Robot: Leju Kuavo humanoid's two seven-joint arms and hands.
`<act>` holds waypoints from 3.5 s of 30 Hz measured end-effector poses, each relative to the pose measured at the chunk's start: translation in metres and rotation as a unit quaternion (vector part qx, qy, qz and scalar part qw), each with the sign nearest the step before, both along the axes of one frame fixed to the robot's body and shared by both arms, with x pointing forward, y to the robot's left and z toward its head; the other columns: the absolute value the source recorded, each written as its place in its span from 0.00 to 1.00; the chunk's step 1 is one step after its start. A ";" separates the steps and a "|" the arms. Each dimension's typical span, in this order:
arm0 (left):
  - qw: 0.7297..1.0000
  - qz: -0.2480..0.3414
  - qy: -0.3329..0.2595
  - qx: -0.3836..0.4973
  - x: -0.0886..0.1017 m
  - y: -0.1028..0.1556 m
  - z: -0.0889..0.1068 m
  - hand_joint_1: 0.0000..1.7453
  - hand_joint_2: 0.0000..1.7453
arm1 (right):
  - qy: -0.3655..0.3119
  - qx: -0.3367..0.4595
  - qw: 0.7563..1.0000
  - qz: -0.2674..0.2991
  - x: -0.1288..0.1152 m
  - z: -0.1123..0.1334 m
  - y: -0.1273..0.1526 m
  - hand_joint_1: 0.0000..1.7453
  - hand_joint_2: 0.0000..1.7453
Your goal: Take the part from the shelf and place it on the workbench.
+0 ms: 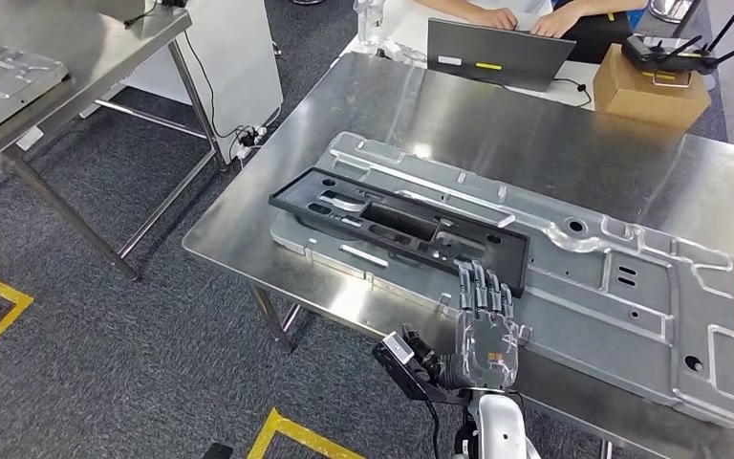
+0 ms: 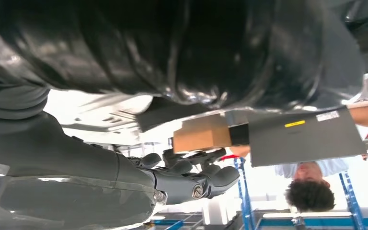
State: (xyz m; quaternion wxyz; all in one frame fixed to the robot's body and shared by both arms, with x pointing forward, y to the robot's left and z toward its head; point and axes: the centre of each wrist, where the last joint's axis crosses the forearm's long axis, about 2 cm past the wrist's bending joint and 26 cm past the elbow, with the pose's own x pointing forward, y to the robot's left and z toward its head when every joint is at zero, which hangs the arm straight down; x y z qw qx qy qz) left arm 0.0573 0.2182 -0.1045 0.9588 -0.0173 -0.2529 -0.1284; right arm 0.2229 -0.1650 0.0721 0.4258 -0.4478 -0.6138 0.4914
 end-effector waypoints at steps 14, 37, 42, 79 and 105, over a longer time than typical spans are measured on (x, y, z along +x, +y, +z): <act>1.000 0.028 0.004 0.003 -0.002 0.001 0.000 0.00 0.00 | 0.027 0.132 0.990 -0.039 -0.046 -0.022 -0.012 0.00 0.00; 0.997 0.073 0.004 0.016 -0.004 0.002 -0.001 0.00 0.00 | 0.290 0.298 0.851 -0.320 -0.169 -0.169 -0.090 0.00 0.00; 0.997 0.070 0.005 0.018 -0.004 0.003 -0.001 0.00 0.00 | 0.362 0.328 0.797 -0.355 -0.179 -0.175 -0.082 0.00 0.00; 0.998 0.062 -0.011 0.029 -0.004 0.000 0.000 0.00 0.00 | 0.646 0.392 0.448 -0.478 -0.183 -0.177 -0.044 0.00 0.00; 0.997 0.059 0.014 0.040 -0.018 0.035 -0.006 0.00 0.00 | 0.656 0.386 0.450 -0.466 -0.185 -0.177 -0.043 0.00 0.00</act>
